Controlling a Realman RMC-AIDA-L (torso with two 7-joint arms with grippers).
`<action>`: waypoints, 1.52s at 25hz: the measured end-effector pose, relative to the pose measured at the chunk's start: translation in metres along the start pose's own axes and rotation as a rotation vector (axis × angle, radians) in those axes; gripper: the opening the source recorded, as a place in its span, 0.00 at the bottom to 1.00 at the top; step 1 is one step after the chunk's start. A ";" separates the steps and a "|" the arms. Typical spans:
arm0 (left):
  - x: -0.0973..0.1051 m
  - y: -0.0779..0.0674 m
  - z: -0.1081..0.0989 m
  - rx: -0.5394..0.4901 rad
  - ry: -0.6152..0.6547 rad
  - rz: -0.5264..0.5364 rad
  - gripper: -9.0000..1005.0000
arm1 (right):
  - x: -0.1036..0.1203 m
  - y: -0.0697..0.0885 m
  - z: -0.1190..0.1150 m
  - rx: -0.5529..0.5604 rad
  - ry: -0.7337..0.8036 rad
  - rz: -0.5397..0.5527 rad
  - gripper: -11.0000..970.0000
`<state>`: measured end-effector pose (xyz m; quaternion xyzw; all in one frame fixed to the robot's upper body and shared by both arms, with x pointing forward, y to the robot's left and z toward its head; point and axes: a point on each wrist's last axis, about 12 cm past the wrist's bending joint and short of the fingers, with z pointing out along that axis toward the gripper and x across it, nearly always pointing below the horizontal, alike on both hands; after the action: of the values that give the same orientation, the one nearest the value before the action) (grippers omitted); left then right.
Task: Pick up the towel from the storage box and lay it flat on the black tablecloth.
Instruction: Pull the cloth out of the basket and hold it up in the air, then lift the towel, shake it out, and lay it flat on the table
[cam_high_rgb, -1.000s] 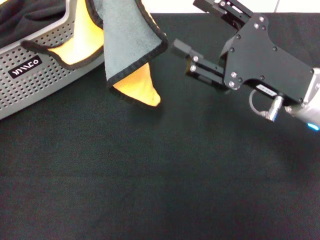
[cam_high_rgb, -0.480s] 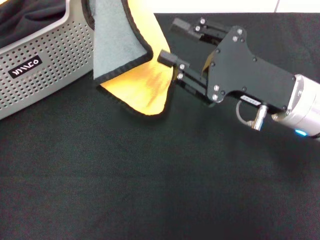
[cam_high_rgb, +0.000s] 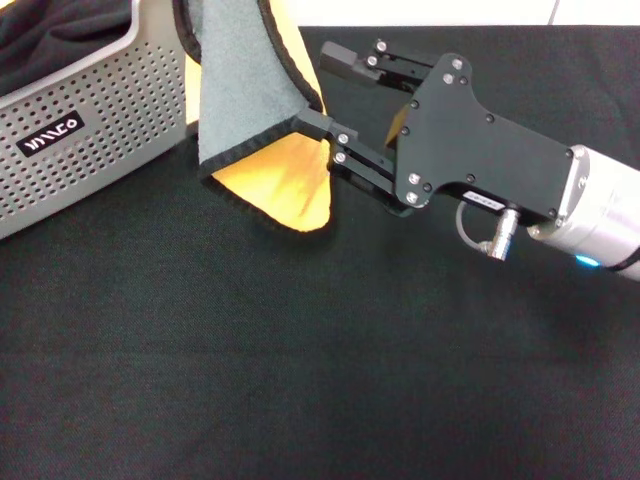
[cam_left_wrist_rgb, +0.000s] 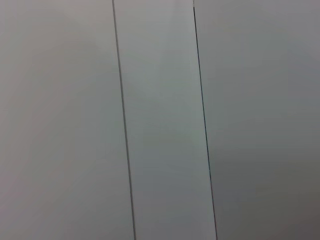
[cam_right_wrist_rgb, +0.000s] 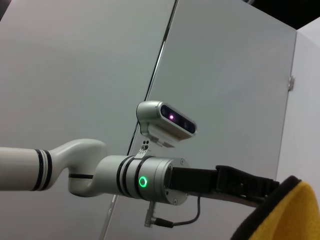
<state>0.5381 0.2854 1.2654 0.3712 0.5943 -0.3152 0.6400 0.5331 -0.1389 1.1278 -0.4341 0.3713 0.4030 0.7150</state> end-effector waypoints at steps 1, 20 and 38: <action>0.000 0.000 0.001 0.004 -0.001 -0.002 0.02 | 0.000 -0.001 0.001 -0.001 0.002 -0.002 0.43; 0.002 0.000 0.002 0.006 -0.001 0.001 0.02 | 0.001 -0.004 0.005 0.011 0.008 -0.005 0.20; 0.076 -0.006 -0.015 0.031 0.064 -0.108 0.05 | -0.007 -0.014 -0.031 0.170 0.007 0.026 0.02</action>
<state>0.5323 0.2978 1.1888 0.3582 0.6288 -0.3466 0.5968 0.5372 -0.1733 1.1275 -0.3683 0.4126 0.3777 0.7426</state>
